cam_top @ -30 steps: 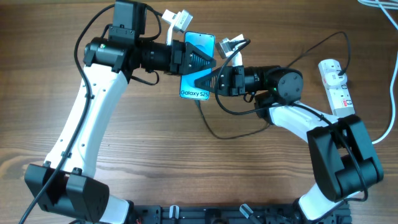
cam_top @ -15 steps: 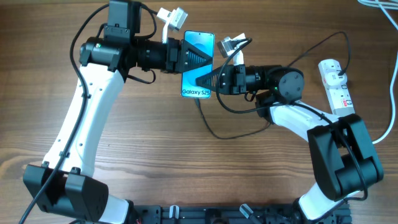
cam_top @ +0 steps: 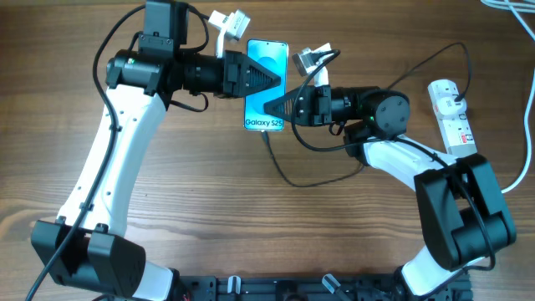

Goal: Plug charger to phone and switch on socket

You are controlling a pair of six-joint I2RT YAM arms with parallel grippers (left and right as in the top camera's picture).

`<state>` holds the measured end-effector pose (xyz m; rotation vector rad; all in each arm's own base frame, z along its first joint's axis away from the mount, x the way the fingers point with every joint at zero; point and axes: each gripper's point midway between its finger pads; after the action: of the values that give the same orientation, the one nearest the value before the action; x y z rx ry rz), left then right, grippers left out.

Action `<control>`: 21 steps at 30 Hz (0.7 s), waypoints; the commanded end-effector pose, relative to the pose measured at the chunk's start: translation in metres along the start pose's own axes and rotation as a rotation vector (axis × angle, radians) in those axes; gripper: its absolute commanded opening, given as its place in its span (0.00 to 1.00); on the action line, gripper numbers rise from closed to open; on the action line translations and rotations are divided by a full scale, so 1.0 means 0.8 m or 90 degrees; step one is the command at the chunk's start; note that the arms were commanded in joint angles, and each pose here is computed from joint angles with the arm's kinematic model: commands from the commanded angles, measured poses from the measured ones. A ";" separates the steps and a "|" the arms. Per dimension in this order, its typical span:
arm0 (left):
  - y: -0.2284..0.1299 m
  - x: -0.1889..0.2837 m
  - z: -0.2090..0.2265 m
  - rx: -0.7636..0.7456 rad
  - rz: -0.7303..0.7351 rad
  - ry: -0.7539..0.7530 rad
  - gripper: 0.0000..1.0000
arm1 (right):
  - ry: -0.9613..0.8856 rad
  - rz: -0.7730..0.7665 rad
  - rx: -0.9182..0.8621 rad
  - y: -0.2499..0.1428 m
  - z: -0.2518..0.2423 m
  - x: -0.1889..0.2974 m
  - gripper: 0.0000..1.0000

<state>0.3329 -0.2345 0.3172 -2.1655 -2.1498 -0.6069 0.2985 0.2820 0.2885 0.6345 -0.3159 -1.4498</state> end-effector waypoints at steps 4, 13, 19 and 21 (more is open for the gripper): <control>-0.020 0.011 -0.062 -0.043 0.027 -0.084 0.04 | -0.015 -0.001 -0.053 -0.014 -0.032 0.017 0.21; -0.001 0.076 0.130 0.096 -0.142 0.500 0.04 | -0.060 0.038 -0.042 -0.026 -0.071 0.035 0.76; -0.028 0.095 0.210 0.218 -0.131 0.675 0.04 | -0.126 0.058 -0.078 -0.065 -0.139 0.057 0.81; -0.038 0.086 0.245 0.249 -0.119 0.728 0.04 | -0.169 0.057 -0.089 -0.081 -0.163 0.064 0.82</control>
<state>0.3500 -0.1211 0.1932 -1.1124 -1.7210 -0.9853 0.3265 0.2605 0.1591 0.1771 -0.2451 -1.4756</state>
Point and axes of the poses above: each gripper's point midway between its finger pads, its own x axis back along the fingers, its own z axis along the line the jaws close on, y = z × x, and after that the axes turned 10 degrees about x, right-handed
